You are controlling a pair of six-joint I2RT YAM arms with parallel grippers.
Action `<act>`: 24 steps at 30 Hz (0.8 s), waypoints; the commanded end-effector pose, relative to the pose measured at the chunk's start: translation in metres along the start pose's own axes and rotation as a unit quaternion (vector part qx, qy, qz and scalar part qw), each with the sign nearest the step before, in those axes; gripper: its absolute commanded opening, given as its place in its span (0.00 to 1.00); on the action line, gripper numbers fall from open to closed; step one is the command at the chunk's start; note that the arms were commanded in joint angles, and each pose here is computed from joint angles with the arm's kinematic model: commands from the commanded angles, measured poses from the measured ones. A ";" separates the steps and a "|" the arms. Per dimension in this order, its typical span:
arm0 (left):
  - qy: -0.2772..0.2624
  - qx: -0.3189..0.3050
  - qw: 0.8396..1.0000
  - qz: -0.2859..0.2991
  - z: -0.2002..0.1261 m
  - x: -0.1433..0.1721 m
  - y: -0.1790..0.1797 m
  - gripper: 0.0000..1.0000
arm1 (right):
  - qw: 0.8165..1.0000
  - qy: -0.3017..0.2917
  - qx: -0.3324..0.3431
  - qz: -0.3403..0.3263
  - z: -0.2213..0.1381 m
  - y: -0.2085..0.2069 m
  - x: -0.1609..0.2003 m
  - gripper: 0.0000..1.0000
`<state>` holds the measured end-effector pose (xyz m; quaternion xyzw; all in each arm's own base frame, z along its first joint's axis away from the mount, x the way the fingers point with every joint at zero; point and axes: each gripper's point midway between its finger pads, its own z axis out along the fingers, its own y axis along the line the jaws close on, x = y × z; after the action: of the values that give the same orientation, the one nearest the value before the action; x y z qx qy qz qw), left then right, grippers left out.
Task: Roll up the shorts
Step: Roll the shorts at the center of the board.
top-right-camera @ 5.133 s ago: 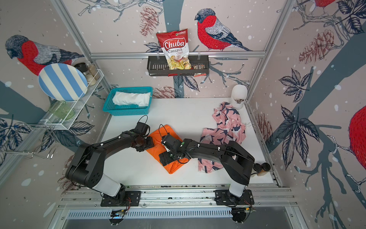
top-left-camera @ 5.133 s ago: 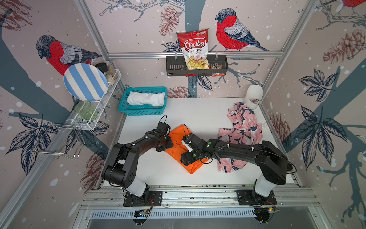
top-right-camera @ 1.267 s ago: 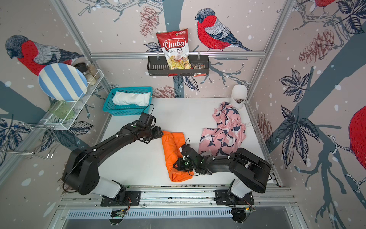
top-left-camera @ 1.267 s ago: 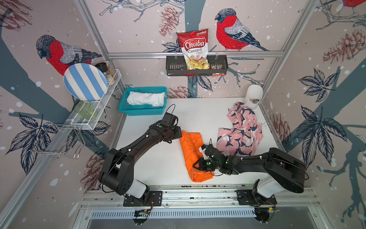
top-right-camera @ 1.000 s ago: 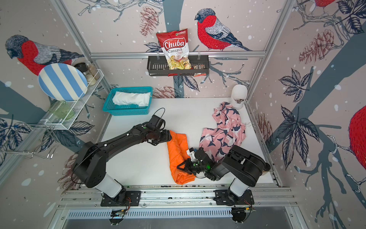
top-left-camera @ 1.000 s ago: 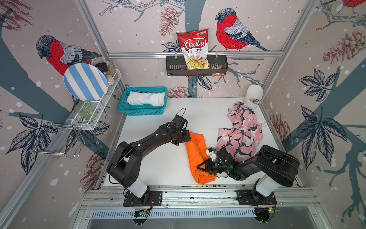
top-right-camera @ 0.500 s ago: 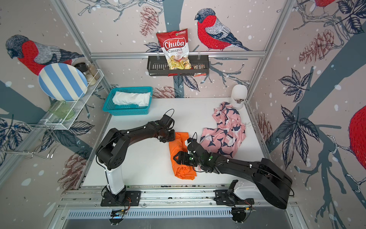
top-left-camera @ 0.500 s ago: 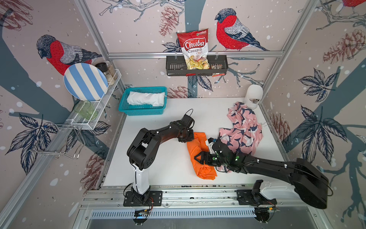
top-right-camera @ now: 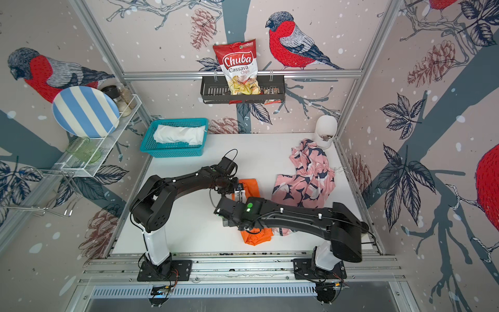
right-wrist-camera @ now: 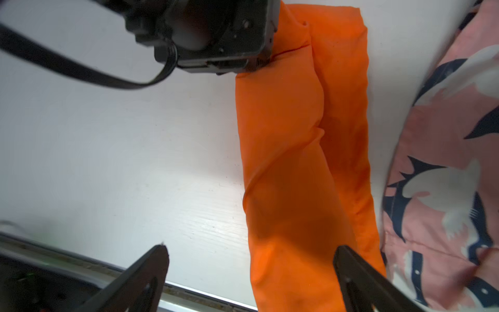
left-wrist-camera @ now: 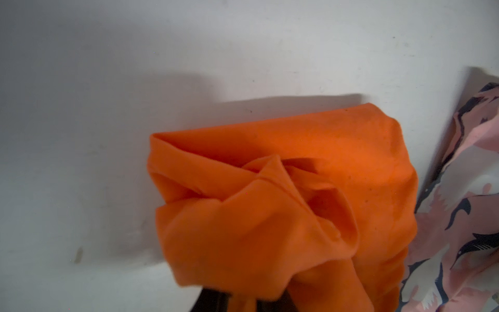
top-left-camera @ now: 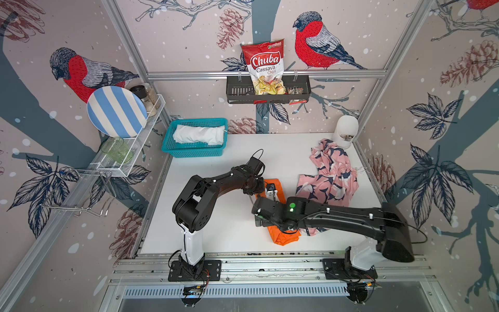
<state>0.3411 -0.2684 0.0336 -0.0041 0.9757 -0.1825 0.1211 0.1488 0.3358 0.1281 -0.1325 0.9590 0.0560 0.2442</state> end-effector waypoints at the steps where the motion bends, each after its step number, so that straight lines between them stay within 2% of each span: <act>1: 0.001 0.006 1.000 0.012 0.000 0.001 -0.001 0.19 | 0.988 0.000 0.148 -0.053 0.006 -0.036 0.014 1.00; 4: 0.001 0.008 1.000 0.015 0.000 0.002 0.000 0.19 | 0.970 0.019 0.223 -0.096 0.031 -0.042 0.026 1.00; 8: 0.002 0.009 1.000 0.011 0.001 0.002 0.006 0.19 | 0.937 0.026 0.316 -0.148 0.058 -0.058 0.034 1.00; 10: 0.002 0.011 1.000 0.009 0.002 0.002 0.009 0.19 | 0.924 0.031 0.344 -0.167 0.068 -0.066 0.039 1.00; 12: 0.001 0.010 1.000 0.007 0.000 0.001 0.014 0.19 | 0.922 0.032 0.344 -0.175 0.073 -0.068 0.042 0.98; 14: -0.003 0.007 1.000 0.000 -0.005 0.001 0.021 0.18 | 0.932 0.032 0.316 -0.176 0.074 -0.060 0.044 0.84; 17: -0.016 -0.002 1.000 -0.009 -0.019 0.000 0.035 0.18 | 0.949 0.034 0.259 -0.174 0.072 -0.041 0.045 0.54; 20: -0.036 -0.013 0.999 -0.021 -0.038 -0.001 0.052 0.22 | 0.966 0.052 0.189 -0.166 0.071 -0.019 0.050 0.44; 24: -0.056 -0.038 0.997 -0.037 -0.066 0.007 0.080 0.25 | 0.988 0.078 0.029 -0.131 0.064 0.031 0.057 0.40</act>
<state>0.3281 -0.1952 0.0616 -0.0476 0.9688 -0.1838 0.1591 0.1404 0.3233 0.0474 -0.2328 0.9385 -0.1323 0.2180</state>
